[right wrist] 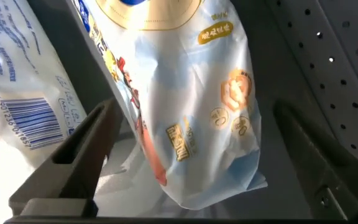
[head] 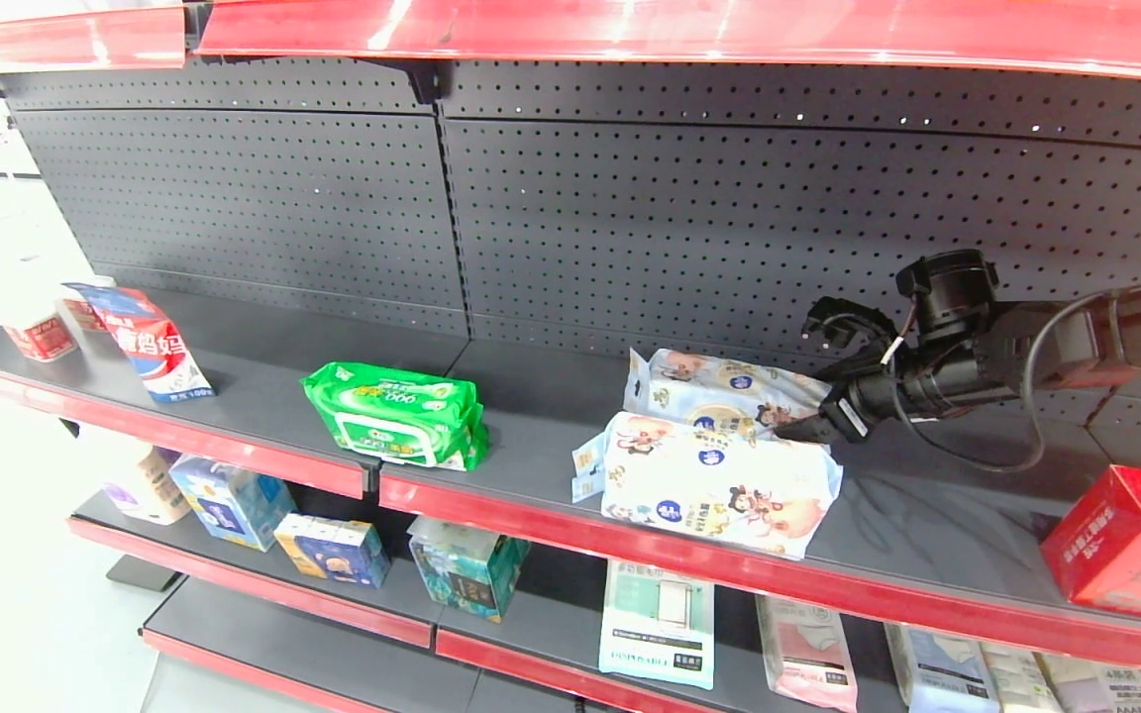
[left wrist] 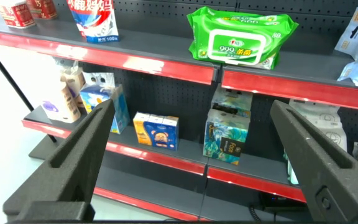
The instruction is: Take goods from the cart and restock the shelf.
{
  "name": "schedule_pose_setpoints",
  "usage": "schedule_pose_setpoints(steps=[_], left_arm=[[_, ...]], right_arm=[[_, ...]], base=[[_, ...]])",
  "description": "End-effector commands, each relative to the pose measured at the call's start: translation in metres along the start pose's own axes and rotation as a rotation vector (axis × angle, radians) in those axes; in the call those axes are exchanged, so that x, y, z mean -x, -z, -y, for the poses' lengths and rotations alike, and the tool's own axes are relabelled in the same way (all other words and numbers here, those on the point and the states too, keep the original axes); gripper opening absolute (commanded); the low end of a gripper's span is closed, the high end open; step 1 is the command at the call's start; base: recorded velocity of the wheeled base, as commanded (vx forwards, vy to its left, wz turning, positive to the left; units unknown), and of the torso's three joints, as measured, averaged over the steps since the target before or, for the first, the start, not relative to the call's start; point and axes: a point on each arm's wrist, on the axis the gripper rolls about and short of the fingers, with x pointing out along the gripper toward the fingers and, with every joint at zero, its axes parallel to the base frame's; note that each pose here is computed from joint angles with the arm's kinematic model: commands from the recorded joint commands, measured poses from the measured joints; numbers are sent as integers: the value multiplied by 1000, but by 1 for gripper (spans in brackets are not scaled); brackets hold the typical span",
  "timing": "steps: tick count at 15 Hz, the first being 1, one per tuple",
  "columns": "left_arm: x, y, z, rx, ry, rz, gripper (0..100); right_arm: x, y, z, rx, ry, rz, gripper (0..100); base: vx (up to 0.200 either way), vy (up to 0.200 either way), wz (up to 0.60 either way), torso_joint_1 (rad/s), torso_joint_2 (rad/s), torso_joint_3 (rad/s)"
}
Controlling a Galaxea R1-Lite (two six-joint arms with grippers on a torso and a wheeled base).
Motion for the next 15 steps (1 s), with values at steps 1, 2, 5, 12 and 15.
schedule_pose_setpoints(steps=[1, 2, 5, 12, 15], left_arm=[[0, 0, 0, 0, 0, -1, 100], [0, 0, 0, 0, 0, -1, 100], [0, 0, 0, 0, 0, -1, 100], [0, 0, 0, 0, 0, -1, 100], [0, 0, 0, 0, 0, -1, 100]], right_arm=[[7, -3, 3, -2, 15, 15, 100], [11, -3, 5, -6, 25, 18, 100], [27, 7, 5, -34, 41, 4, 100], [55, 22, 2, -69, 85, 3, 100], [72, 29, -4, -85, 98, -5, 100]], base=[[0, 0, 0, 0, 0, 0], [0, 0, 0, 0, 0, 0], [0, 0, 0, 0, 0, 0], [0, 0, 0, 0, 0, 0], [0, 0, 0, 0, 0, 0]])
